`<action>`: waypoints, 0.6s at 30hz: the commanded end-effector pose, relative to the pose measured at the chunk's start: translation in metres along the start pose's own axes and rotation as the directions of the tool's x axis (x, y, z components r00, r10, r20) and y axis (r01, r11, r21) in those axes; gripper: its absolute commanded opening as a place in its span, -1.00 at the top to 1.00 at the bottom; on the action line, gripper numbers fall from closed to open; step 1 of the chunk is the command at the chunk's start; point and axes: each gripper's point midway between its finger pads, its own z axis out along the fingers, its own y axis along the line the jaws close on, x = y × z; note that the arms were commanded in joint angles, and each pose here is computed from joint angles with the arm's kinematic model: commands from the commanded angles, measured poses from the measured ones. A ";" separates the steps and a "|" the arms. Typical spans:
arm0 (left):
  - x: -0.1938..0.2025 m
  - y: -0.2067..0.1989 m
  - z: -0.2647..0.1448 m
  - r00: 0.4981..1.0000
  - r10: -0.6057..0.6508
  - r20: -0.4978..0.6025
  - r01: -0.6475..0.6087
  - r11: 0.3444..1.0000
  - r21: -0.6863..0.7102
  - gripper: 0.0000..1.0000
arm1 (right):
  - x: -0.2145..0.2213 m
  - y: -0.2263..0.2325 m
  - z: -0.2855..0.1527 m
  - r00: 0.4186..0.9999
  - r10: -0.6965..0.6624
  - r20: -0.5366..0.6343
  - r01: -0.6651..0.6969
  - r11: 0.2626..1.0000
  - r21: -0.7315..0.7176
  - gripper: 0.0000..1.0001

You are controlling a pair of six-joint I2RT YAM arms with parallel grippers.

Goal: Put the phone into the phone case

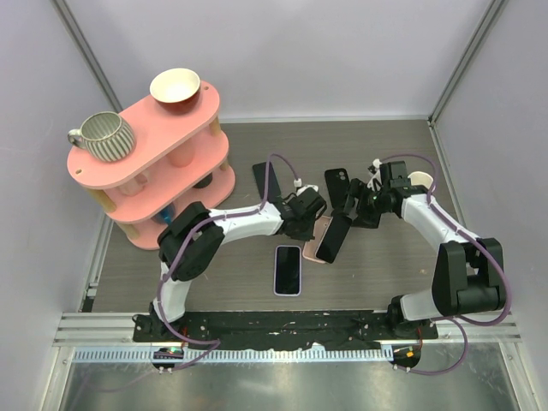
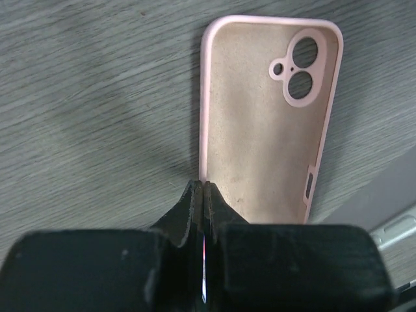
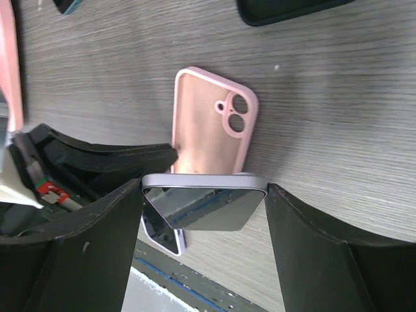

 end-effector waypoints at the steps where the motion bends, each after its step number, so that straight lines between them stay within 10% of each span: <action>1: -0.010 -0.022 -0.011 0.994 -0.076 0.075 0.070 0.995 0.069 1.00 | -0.010 0.032 -0.007 1.000 0.015 0.022 -0.011 0.990 -0.141 0.48; 18: -0.014 -0.038 -0.029 0.994 -0.081 0.079 0.067 0.984 0.166 1.00 | -0.025 0.028 0.015 0.999 0.036 -0.008 -0.036 0.991 -0.129 0.53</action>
